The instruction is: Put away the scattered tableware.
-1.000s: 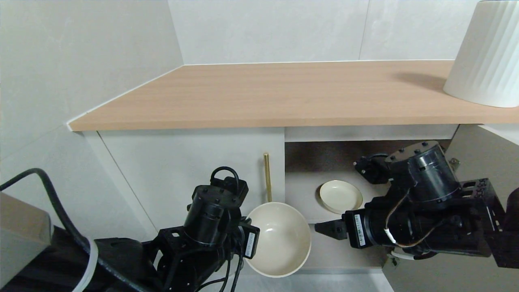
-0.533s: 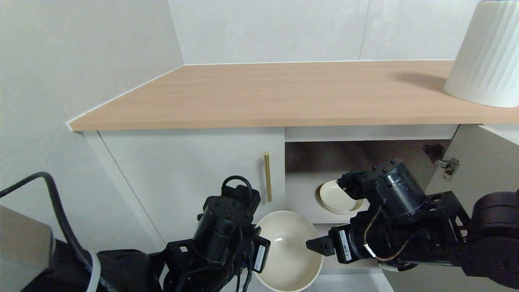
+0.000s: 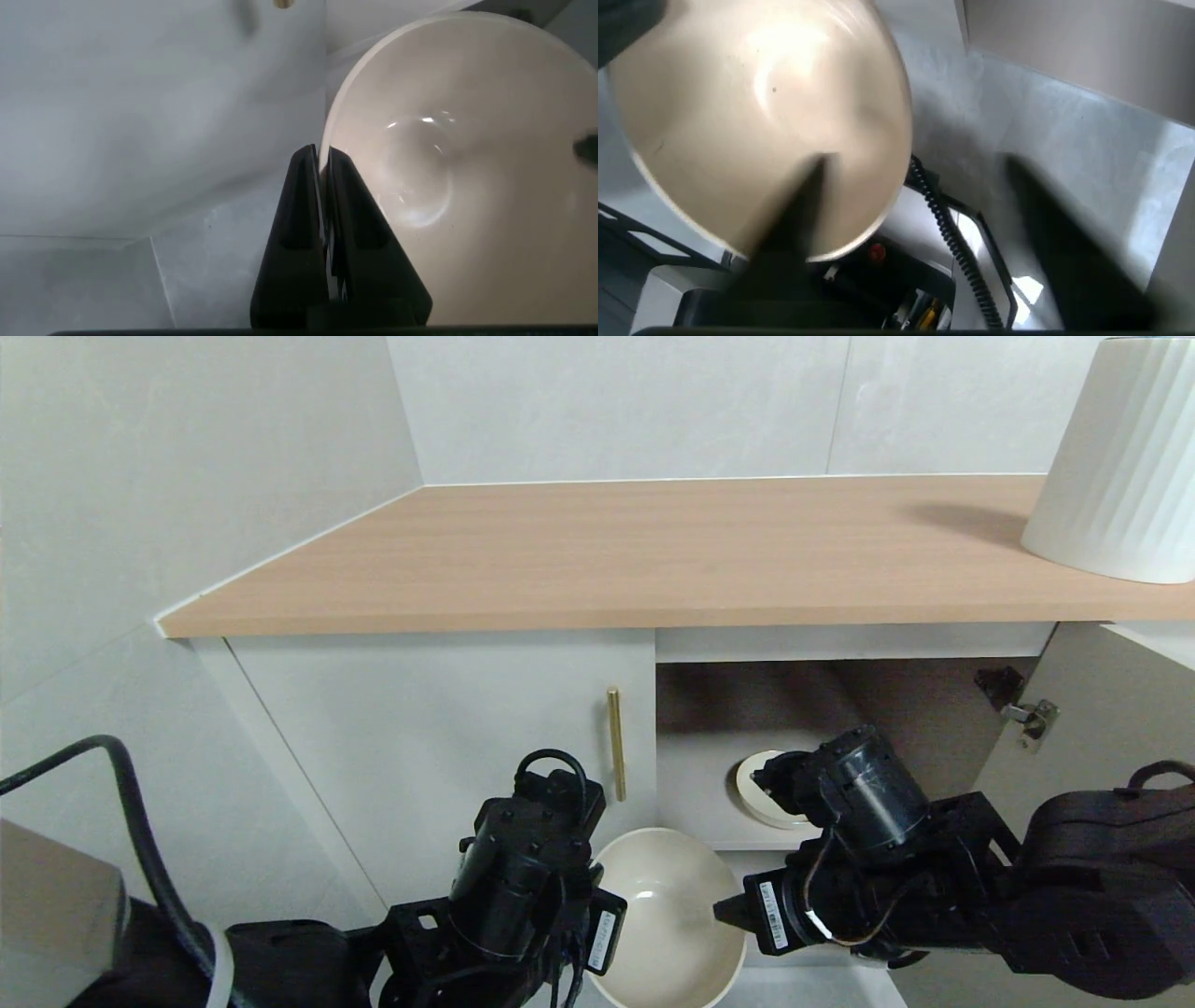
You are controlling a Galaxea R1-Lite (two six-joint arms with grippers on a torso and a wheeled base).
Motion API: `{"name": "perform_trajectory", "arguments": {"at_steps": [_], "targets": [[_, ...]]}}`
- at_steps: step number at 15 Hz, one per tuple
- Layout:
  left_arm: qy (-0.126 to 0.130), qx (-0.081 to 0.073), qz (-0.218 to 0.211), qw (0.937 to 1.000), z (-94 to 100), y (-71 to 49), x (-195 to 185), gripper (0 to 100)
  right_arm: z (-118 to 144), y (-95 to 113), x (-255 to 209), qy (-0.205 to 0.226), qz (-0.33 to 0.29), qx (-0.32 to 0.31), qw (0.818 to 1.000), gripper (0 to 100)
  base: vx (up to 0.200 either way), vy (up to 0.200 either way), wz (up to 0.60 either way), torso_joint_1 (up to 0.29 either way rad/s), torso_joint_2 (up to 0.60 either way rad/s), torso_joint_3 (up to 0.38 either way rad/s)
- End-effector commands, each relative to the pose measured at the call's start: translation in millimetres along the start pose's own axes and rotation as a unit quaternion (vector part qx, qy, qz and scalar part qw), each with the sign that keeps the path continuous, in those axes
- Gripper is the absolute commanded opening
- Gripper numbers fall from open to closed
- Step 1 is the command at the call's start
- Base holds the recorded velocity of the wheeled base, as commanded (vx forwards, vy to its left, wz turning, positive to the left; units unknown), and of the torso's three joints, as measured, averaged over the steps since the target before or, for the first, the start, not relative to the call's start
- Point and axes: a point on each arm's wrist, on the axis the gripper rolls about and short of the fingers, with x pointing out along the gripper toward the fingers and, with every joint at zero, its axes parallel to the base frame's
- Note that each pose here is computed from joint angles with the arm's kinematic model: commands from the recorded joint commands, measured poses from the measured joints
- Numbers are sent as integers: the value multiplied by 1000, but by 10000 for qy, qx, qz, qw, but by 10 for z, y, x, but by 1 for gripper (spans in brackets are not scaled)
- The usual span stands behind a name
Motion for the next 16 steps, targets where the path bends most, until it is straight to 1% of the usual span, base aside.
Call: {"name": "perform_trajectory", "arguments": {"at_steps": [1, 11, 12, 15, 16], "targets": [[20, 7, 2, 10000, -10, -4, 10, 0, -10, 0, 23, 37, -15, -10, 10000, 0, 0, 0, 0, 0, 0, 0], [20, 7, 2, 10000, -12, 0, 2, 0, -21, 11, 37, 64, -9, -28, 10000, 0, 0, 0, 0, 0, 0, 0], [5, 1, 7, 10000, -7, 1, -1, 100, -22, 11, 37, 67, -3, -28, 10000, 0, 0, 0, 0, 0, 0, 0], [-168, -74, 47, 9998, 27, -1, -6, 100, -29, 13, 42, 83, -4, -34, 10000, 0, 0, 0, 0, 0, 0, 0], [-180, -77, 68, 9998, 29, 0, -6, 100, -29, 13, 42, 83, -4, -34, 10000, 0, 0, 0, 0, 0, 0, 0]]}}
